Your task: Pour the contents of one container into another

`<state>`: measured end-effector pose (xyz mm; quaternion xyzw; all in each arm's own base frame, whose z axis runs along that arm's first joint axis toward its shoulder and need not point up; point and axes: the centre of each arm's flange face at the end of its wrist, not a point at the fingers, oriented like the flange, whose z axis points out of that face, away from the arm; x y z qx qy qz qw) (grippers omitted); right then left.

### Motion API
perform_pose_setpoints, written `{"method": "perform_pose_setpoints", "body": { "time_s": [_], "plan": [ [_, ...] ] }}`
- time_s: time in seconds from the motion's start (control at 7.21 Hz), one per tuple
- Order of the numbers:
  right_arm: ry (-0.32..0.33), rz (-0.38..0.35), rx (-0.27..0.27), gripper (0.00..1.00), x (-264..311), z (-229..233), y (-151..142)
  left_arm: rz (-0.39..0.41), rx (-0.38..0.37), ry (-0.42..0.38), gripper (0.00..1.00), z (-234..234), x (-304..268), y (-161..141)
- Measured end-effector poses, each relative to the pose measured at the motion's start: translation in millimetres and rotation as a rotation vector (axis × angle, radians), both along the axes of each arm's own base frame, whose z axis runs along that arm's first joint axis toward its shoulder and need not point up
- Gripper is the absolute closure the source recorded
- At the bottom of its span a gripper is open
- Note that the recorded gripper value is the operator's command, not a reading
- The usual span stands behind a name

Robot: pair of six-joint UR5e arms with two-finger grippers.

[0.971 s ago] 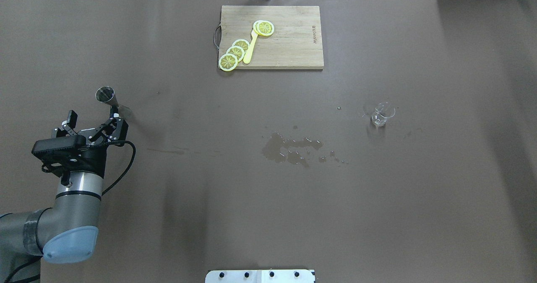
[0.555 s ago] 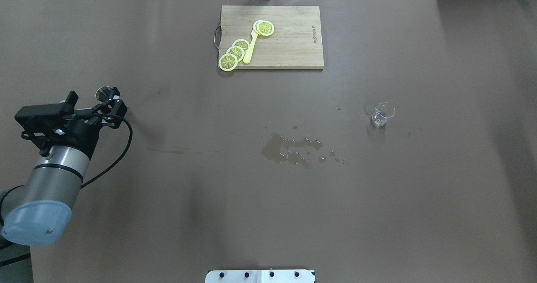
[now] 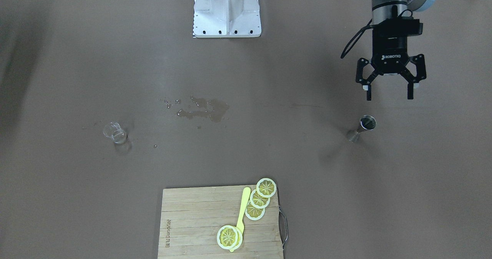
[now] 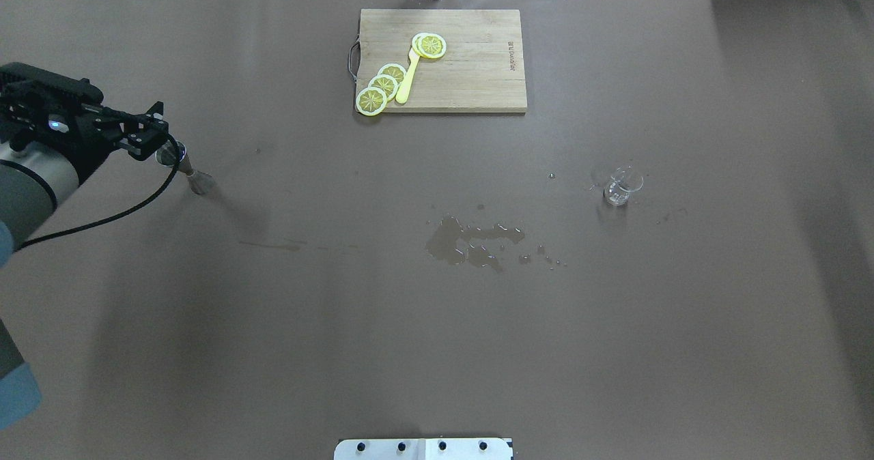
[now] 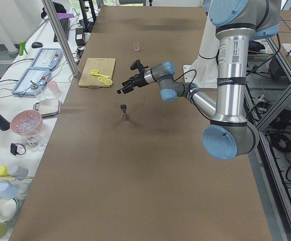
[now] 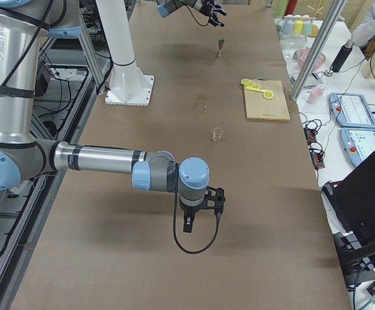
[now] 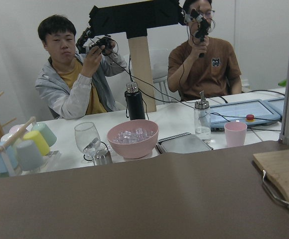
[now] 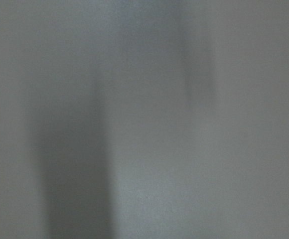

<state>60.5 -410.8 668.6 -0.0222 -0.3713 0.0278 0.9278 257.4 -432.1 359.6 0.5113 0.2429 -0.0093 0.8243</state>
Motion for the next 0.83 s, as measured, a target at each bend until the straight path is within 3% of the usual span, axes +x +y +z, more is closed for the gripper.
{"method": "perform_pose_setpoints", "body": {
  "time_s": [0.14,0.42,0.69,0.83],
  "plan": [
    [0.001,0.000,0.002,0.00,0.1,-0.5,-0.8,0.124,-0.011,-0.043,0.02,11.6,-25.3,-18.8],
    [0.003,0.001,0.008,0.00,0.2,-3.1,-4.0,0.328,-0.115,-0.020,0.02,49.8,-64.8,-50.8],
    [0.003,0.001,0.010,0.00,0.2,-3.9,-7.3,0.411,-0.276,0.029,0.02,86.3,-98.3,-72.0],
    [0.003,0.000,0.010,0.00,0.2,-3.9,-7.5,0.436,-0.404,0.061,0.02,102.6,-117.8,-81.6]
  ]
}}
